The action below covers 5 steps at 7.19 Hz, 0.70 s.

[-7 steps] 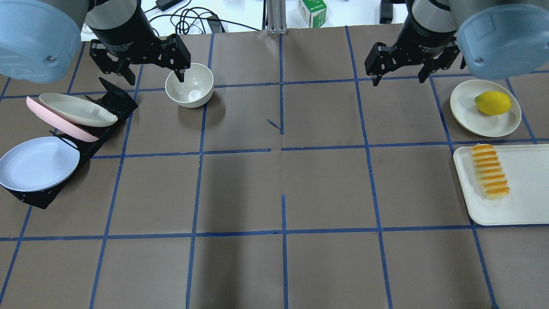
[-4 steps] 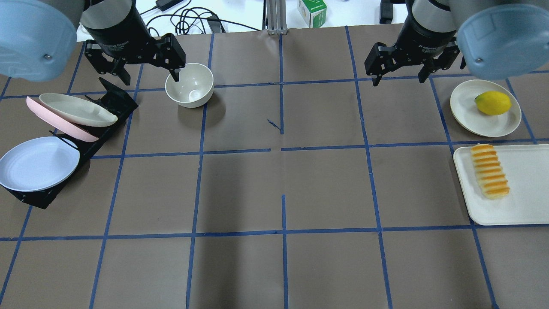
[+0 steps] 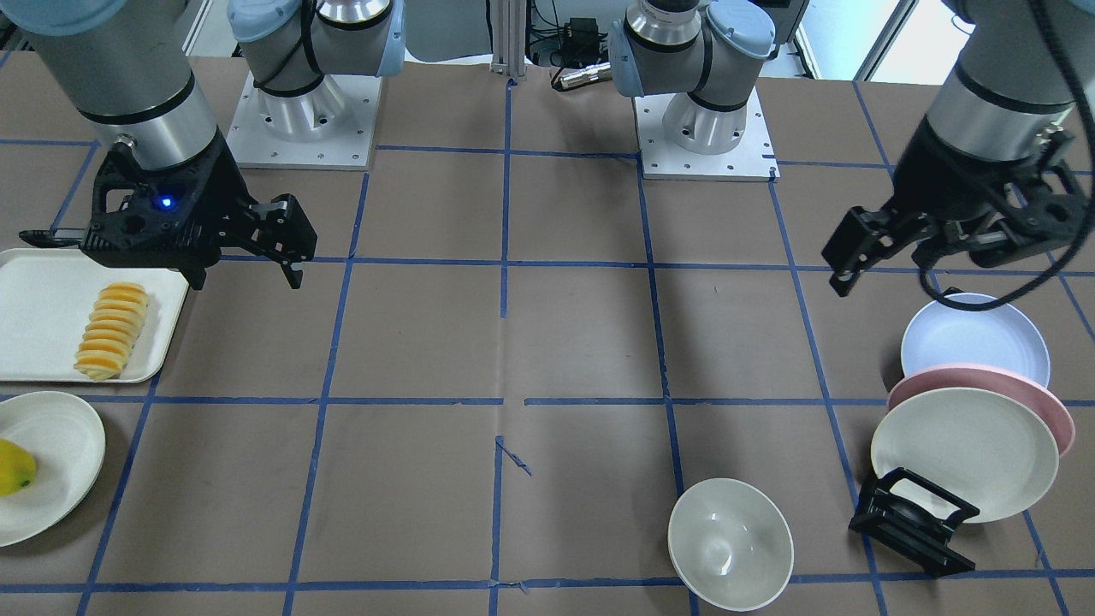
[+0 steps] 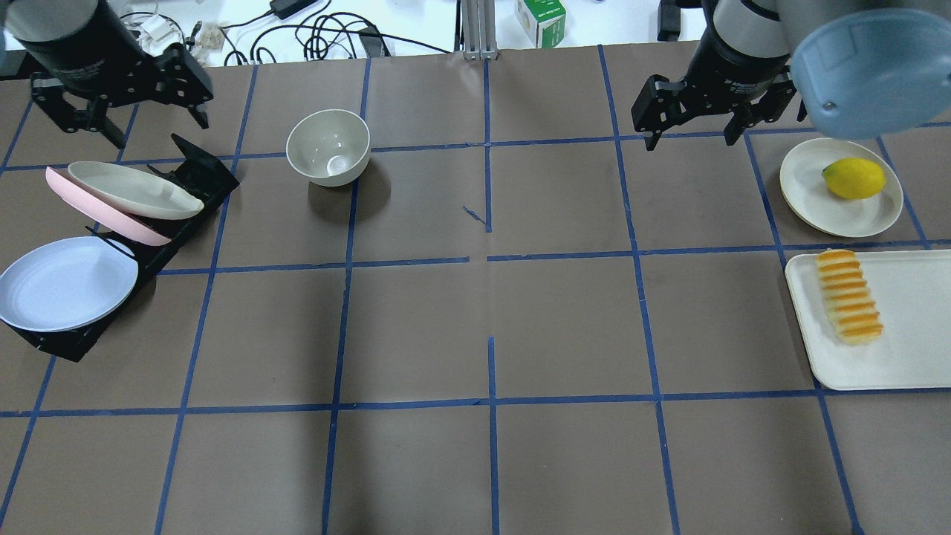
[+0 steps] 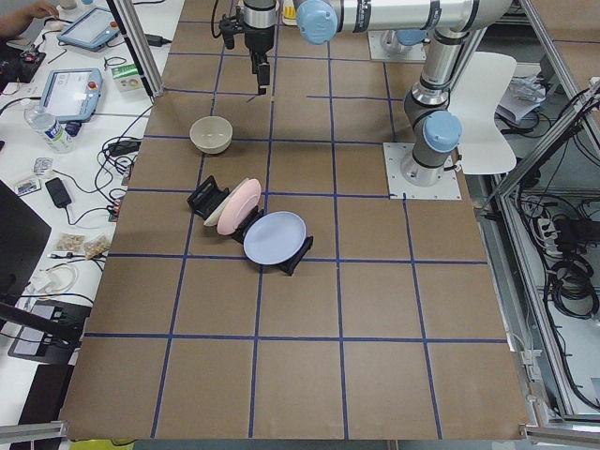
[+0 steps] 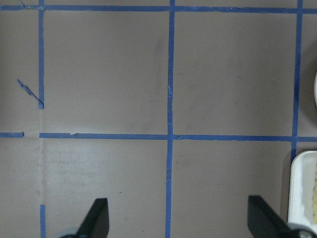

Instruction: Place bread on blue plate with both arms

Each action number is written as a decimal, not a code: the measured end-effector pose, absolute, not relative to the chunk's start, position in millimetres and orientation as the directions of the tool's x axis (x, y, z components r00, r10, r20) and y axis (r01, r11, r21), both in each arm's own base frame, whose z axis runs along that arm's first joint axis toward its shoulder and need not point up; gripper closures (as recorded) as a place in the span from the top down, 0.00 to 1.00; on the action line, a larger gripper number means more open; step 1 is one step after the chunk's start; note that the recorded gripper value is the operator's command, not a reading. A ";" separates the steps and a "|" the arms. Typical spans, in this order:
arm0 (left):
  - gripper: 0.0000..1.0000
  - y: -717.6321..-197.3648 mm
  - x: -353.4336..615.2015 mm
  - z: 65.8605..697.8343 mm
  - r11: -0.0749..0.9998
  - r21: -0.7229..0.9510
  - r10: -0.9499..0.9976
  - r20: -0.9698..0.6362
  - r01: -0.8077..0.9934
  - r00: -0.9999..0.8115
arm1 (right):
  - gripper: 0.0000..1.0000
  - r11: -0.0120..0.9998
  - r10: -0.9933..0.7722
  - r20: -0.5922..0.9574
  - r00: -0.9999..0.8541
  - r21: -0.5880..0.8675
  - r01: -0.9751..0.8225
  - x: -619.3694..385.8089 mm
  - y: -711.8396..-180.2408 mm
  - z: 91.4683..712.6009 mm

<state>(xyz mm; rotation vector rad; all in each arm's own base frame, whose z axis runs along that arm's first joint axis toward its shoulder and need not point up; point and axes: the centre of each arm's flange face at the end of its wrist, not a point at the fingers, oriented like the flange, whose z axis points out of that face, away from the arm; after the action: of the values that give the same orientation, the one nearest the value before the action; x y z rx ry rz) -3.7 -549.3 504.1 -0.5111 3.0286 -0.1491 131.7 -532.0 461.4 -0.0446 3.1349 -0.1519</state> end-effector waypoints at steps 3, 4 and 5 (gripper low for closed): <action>1.00 -542.2 114.8 494.0 0.859 -0.085 -0.510 -0.053 -0.505 -0.858 | 1.00 0.995 -0.031 -0.001 -1.000 -0.091 -0.030 131.6 -531.2 457.9; 1.00 -540.6 142.1 486.0 0.847 -0.073 -0.531 -0.056 -0.527 -0.846 | 1.00 0.995 -0.030 -0.001 -1.000 -0.090 -0.030 131.6 -531.2 457.6; 1.00 -540.5 167.7 474.6 0.849 -0.056 -0.529 -0.060 -0.526 -0.847 | 1.00 0.996 -0.030 -0.001 -1.000 -0.090 -0.030 131.6 -531.2 457.4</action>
<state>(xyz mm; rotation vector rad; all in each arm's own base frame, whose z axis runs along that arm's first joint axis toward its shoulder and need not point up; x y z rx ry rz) 167.7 -540.5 474.6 -0.8425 2.9502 -0.0582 131.6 -531.2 457.4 -0.0472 3.1353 -0.1407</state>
